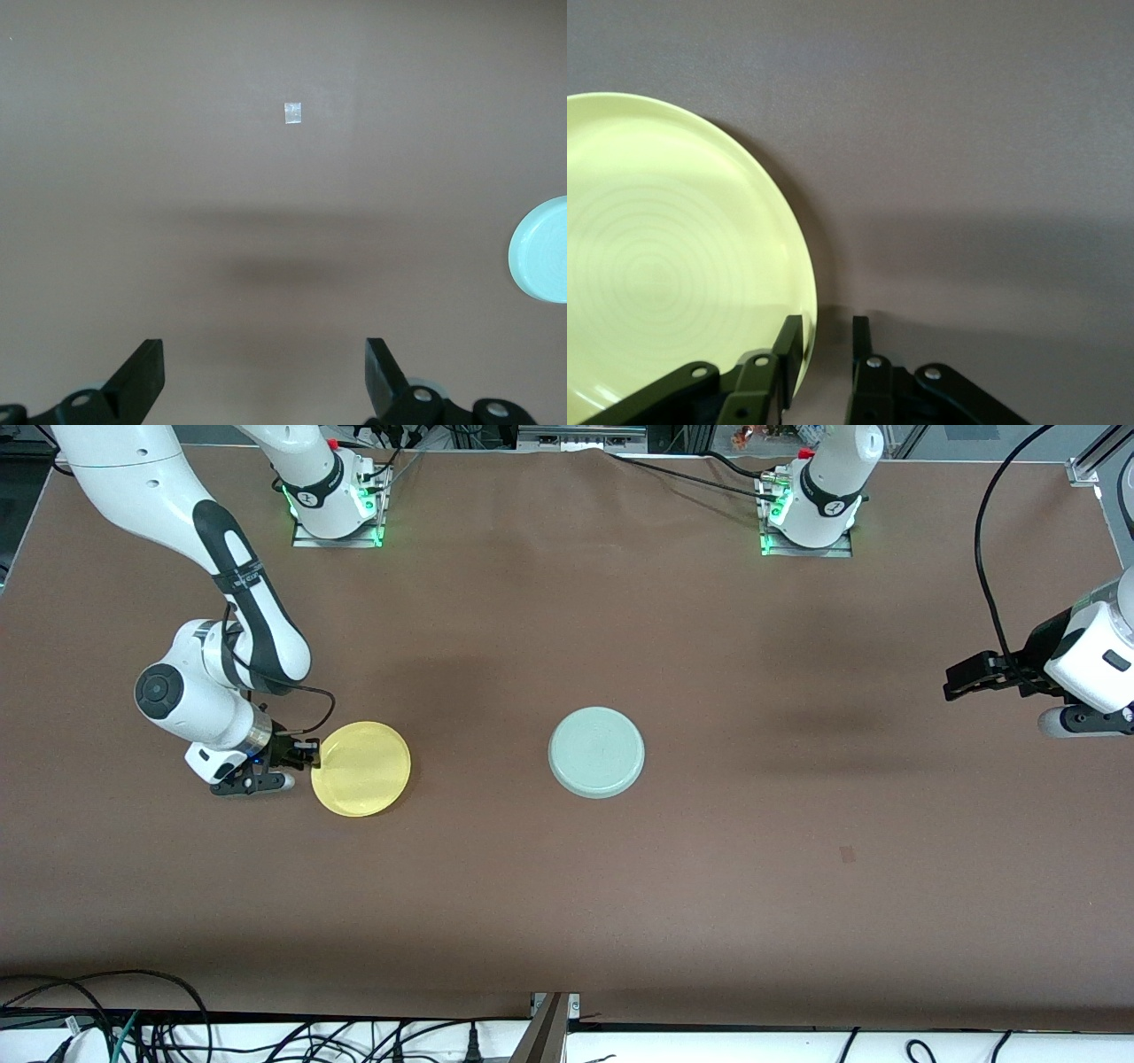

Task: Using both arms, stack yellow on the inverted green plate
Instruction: 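Lower the right gripper to the yellow plate's rim and grasp it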

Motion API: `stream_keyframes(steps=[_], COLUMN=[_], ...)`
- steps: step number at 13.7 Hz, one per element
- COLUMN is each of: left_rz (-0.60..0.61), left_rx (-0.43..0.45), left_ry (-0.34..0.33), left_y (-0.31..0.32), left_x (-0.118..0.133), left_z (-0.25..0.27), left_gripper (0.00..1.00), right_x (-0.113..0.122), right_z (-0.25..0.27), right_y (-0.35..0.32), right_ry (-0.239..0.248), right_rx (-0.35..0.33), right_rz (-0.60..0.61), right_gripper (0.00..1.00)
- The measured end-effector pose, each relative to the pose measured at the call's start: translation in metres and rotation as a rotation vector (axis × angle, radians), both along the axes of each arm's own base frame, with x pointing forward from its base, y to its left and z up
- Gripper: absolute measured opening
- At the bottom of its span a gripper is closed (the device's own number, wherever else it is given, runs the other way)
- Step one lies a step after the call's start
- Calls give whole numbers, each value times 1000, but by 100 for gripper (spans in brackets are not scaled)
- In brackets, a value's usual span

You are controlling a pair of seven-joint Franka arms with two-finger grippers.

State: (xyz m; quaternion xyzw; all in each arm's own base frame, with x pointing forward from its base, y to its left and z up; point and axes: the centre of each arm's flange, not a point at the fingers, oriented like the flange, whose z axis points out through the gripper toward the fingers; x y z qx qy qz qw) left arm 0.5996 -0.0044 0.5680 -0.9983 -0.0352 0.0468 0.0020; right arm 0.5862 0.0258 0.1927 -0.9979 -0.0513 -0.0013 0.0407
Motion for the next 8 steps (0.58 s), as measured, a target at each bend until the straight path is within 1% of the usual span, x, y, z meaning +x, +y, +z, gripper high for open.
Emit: stream_keyframes(steps=[1,2,3,4,5,6,7,8], left_rz=[4,8,7,2,-5,-12,-19,-26], left_rx=[1,2,2,2,2,2,2,2], left_ry=[0,0,0,1,1,1,0,0], left_y=[2,5,8,9,8,4,0,-4], left_x=[0,0,0,0,0,0,0,0], left_z=[0,0,0,0,0,0,0,0], left_gripper=[100,100,100,100,100,100,100,100], right_x=[0,0,0,0,0,0,0,0], right_z=[0,0,0,0,0,0,0,0], right_y=[0,0,0,0,0,1,2,2], right_ry=[0,0,0,0,0,0,0,0], right_rx=[1,3,3,4,4,5,5,6], right_rz=[-2,-4,-5,-5,-5,-5,-4,-3], right_gripper=[28,25,25,20,19,13,13,6])
